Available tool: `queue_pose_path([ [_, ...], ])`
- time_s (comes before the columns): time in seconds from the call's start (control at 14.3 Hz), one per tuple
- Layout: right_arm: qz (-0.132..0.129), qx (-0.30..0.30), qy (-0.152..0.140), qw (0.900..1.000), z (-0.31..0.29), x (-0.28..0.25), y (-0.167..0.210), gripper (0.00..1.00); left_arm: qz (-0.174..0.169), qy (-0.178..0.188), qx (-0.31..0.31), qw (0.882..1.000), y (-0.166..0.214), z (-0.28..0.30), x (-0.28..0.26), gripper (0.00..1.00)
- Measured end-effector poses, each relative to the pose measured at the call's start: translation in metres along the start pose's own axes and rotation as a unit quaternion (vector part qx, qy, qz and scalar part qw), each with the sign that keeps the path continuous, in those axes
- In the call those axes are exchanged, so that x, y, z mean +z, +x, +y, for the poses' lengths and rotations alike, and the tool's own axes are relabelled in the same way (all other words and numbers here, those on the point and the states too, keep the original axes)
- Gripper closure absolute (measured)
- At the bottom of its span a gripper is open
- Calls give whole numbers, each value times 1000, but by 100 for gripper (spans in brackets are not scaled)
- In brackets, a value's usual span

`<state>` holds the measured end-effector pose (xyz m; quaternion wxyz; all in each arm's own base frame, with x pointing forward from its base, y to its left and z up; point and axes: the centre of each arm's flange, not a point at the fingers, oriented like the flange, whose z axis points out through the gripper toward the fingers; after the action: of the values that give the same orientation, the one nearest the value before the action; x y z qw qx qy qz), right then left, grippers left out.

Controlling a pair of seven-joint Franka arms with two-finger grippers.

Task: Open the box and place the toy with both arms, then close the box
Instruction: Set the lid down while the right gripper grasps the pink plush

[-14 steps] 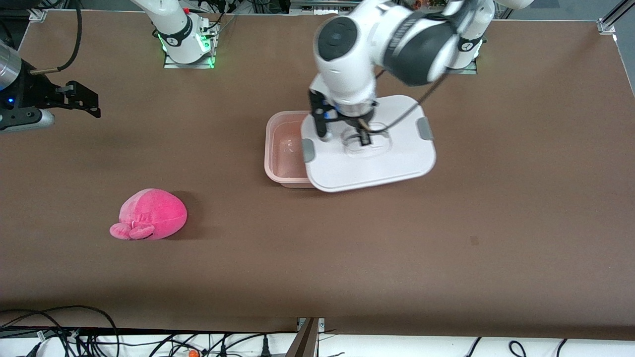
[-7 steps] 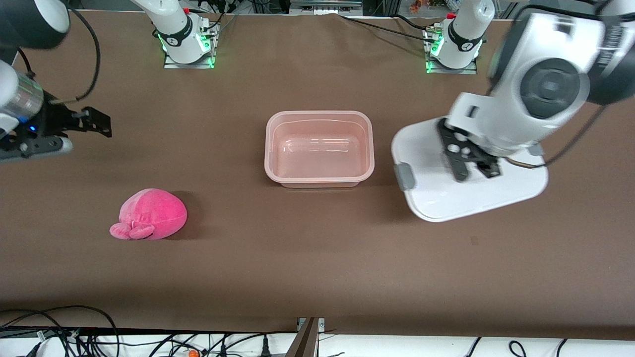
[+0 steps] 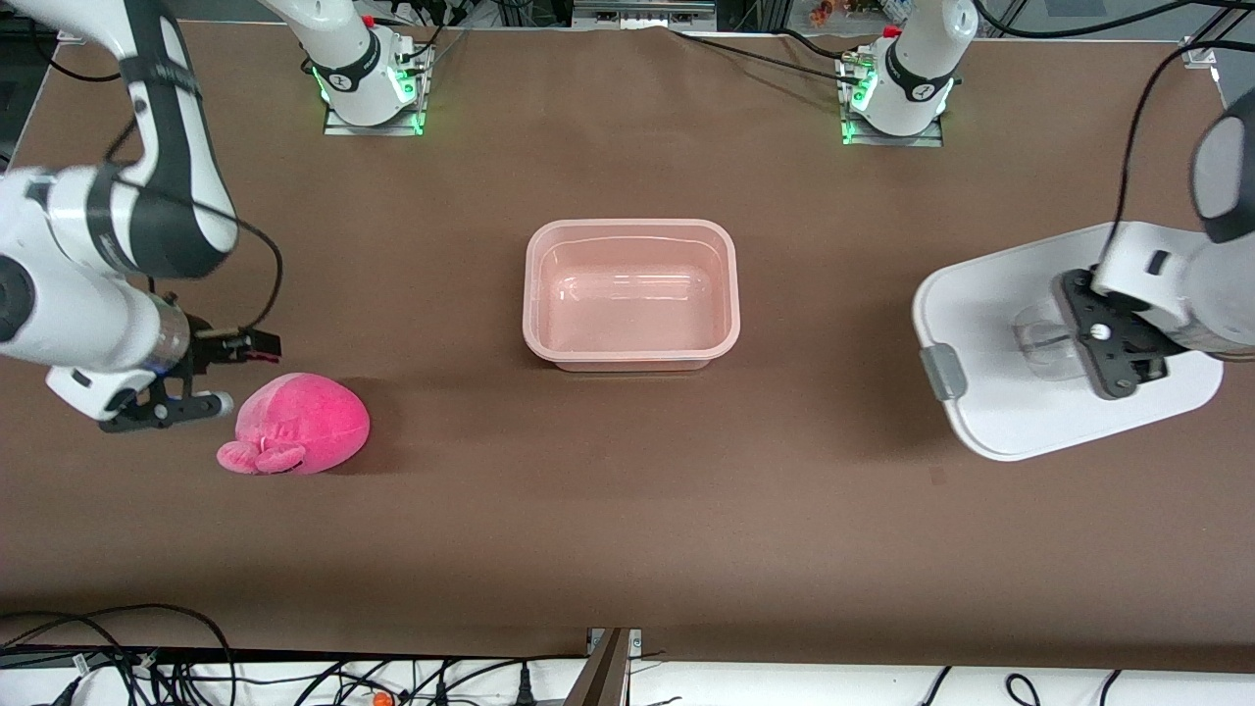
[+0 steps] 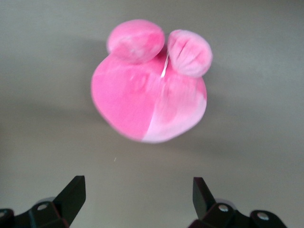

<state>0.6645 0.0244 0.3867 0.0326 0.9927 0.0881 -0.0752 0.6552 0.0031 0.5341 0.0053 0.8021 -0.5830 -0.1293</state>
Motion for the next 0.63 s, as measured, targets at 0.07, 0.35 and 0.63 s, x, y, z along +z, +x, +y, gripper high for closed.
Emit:
queue_pose_path([
  [0.07, -1, 6, 6, 1000, 5, 18, 7, 0, -4, -1, 2, 1000, -10, -6, 5, 93],
  [0.35, 15, 18, 31, 999, 21, 63, 25, 0, -16, -2, 11, 1000, -13, -13, 14, 93],
  [0.63, 40, 17, 27, 999, 20, 88, 40, 5, -16, -2, 13, 1000, -12, -12, 14, 93],
])
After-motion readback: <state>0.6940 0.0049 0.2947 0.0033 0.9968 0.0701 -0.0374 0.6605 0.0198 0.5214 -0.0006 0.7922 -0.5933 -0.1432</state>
